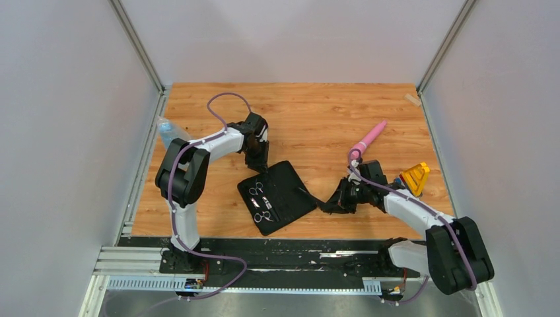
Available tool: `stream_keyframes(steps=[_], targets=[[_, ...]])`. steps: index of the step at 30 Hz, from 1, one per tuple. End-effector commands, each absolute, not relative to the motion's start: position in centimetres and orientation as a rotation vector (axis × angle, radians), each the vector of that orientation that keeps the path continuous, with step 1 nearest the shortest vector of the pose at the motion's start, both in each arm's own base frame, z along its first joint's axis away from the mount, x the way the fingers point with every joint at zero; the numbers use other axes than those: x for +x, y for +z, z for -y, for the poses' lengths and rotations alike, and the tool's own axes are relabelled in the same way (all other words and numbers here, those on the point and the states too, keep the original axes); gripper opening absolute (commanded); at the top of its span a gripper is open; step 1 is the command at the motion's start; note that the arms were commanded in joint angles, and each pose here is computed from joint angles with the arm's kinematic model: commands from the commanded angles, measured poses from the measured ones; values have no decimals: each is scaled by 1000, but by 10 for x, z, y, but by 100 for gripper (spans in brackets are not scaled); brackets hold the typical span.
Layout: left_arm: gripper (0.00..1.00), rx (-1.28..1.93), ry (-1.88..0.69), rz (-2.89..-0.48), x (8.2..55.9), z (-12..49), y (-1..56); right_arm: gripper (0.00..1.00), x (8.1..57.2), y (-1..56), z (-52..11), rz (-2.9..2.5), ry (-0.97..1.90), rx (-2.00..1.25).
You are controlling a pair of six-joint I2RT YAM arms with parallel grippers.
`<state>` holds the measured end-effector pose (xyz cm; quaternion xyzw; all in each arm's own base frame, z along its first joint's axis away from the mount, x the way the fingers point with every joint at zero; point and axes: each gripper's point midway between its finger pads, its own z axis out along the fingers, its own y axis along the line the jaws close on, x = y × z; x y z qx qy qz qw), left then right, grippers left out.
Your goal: Sort the hair-cutting tools
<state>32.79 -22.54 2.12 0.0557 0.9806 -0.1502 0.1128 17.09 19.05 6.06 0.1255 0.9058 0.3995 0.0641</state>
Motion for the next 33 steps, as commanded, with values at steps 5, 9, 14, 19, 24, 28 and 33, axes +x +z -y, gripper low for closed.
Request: stream_keyframes(steps=[5,9,14,19,24,28,33], targets=[[27,194,-539,-3012,288,239,-10,0,193,45,-190,-2695,1158,539],[20,169,-598,-3036,277,242,-12,0,203,42,-190,-2663,1140,590],[16,120,-604,-3053,262,236,-13,0,209,40,-186,-2633,1097,652],[12,70,-529,-3053,258,219,-14,0,203,41,-179,-2621,1056,656],[11,93,-556,-3043,256,222,-9,0,209,43,-184,-2626,1080,540],[11,144,-552,-3034,255,222,-7,0,228,50,-199,-2621,1091,362],[10,238,-520,-3034,252,216,-4,0,252,56,-219,-2650,1136,132]])
